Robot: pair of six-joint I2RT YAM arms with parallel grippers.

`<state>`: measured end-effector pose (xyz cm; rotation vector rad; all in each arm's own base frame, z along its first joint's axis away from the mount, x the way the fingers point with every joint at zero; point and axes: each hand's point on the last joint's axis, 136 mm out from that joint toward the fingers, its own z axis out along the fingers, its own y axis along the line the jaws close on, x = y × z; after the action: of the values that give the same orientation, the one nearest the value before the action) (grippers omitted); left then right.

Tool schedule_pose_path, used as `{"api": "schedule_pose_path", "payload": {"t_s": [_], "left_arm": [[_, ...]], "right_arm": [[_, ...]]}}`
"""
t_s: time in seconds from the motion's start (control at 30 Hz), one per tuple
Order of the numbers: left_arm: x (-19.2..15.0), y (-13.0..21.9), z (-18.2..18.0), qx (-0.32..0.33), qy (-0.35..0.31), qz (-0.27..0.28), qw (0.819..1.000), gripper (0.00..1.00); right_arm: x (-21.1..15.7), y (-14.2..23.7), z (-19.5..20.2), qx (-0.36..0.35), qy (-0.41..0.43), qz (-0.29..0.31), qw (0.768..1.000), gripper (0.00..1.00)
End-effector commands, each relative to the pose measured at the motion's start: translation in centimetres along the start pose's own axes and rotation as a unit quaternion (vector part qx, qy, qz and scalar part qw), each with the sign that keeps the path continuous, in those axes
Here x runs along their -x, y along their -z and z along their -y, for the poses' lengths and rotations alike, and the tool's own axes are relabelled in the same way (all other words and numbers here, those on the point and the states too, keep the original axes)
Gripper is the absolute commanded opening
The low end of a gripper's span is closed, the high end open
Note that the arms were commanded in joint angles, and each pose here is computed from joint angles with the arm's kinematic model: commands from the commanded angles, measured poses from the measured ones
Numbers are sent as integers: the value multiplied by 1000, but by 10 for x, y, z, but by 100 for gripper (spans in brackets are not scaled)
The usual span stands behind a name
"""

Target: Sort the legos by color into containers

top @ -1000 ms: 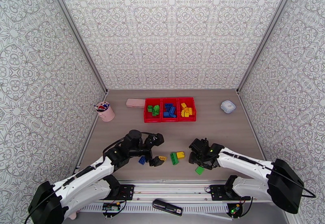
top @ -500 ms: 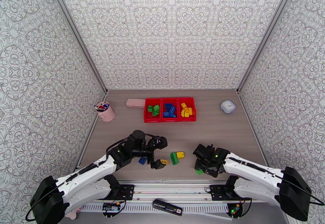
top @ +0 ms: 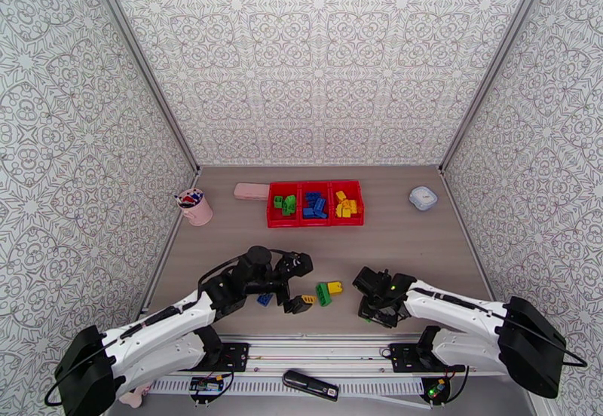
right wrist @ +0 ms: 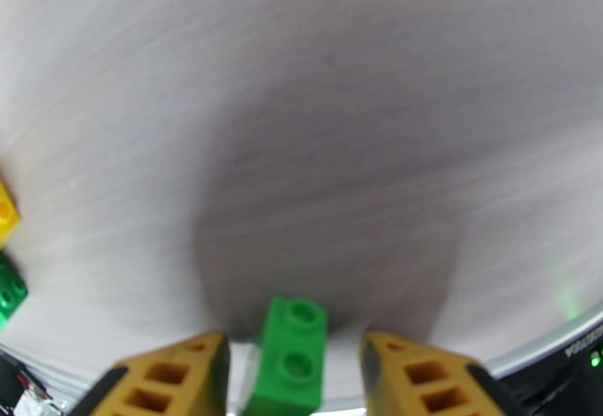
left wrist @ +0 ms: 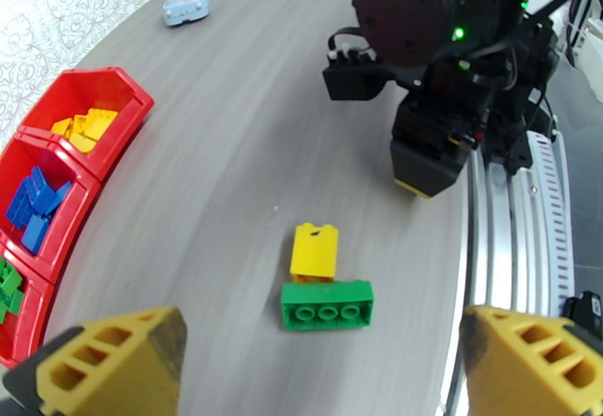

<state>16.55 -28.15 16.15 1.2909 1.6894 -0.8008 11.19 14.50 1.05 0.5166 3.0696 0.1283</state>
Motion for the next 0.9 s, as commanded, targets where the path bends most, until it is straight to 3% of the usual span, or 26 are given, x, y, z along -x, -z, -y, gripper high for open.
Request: {"api": "schedule_pose_path", "payload": {"t_s": [0.0, 0.37, 0.5, 0.67, 0.87], "left_arm": [[2, 1, -5, 19, -5, 13, 1000, 99], [-3, 7, -15, 62, -20, 33, 997, 100], [-7, 15, -32, 119, -7, 35, 992, 100], [-17, 43, -77, 255, 77, 58, 962, 100], [-32, 58, -83, 276, 101, 41, 955, 100]], "right_arm": [[0, -15, -12, 7, 26, -9, 1000, 47], [17, 8, -23, -10, 57, 26, 998, 14], [33, 21, -41, 0, 83, 59, 995, 13], [71, 56, -89, 19, 156, 141, 978, 12], [120, 99, -167, 44, 245, 218, 944, 8]]}}
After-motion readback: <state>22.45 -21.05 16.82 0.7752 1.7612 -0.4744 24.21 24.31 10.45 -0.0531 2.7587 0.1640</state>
